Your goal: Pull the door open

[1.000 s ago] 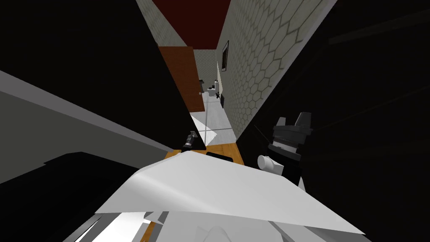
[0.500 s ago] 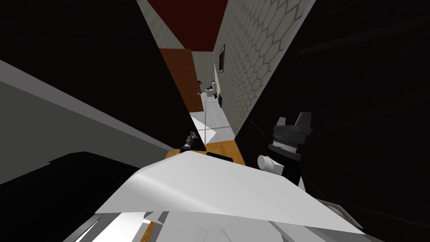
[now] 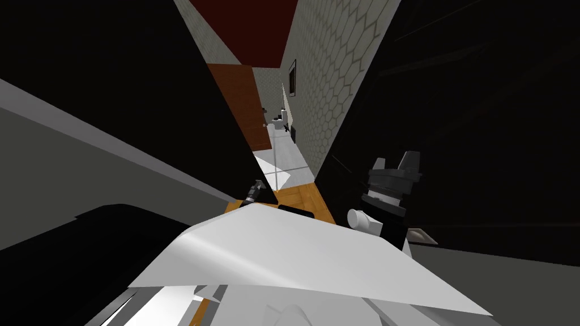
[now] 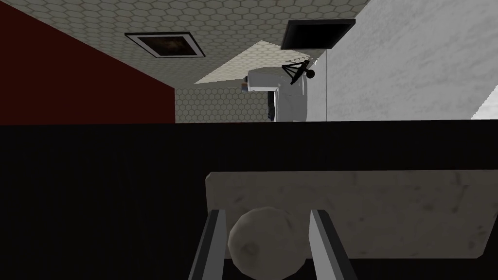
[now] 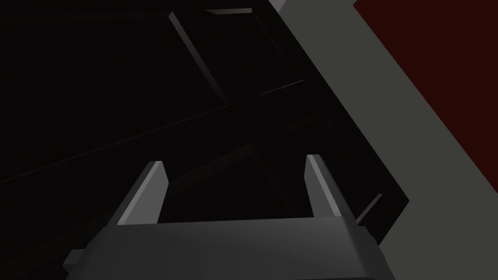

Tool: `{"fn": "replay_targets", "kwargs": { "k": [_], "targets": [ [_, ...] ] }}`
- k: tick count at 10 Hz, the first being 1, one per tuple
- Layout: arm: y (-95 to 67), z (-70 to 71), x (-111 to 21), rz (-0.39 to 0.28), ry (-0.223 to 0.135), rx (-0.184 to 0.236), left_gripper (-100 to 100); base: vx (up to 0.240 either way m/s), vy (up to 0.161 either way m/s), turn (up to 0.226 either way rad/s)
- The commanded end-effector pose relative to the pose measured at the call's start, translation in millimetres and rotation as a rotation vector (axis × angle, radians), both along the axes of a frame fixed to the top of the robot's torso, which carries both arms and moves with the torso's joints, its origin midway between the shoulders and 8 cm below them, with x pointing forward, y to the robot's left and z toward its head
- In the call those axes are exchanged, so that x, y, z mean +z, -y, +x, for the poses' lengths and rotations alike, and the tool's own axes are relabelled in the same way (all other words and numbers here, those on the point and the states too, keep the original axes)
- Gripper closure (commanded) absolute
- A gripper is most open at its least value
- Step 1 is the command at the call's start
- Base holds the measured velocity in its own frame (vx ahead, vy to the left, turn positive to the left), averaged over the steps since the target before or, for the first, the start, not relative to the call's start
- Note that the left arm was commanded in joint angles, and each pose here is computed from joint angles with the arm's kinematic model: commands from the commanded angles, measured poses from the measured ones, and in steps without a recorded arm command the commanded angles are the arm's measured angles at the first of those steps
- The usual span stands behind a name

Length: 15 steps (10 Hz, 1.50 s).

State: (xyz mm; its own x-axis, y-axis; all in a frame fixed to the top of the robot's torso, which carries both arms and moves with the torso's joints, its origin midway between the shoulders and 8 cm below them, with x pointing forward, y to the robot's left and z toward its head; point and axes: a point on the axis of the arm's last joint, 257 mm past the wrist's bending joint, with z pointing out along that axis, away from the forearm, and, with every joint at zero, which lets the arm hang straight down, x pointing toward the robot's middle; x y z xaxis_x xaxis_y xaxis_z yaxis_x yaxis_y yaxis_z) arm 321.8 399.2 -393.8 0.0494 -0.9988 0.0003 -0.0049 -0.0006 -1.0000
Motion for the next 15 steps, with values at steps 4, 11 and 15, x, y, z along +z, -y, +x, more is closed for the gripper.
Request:
{"fn": "replay_targets", "kwargs": {
  "k": [4,11,15],
  "targets": [
    [2.2,-20.0,-1.9,-0.002,-0.004,-0.039,100,-0.15,0.023,-0.085],
    [-1.2,-50.3,2.3,0.0,0.005,-0.108,100,-0.234,0.053,-0.145],
    [17.6,-27.8,-3.3,-0.02,0.001,-0.154,100,-0.147,0.013,0.016]
  ]
}}
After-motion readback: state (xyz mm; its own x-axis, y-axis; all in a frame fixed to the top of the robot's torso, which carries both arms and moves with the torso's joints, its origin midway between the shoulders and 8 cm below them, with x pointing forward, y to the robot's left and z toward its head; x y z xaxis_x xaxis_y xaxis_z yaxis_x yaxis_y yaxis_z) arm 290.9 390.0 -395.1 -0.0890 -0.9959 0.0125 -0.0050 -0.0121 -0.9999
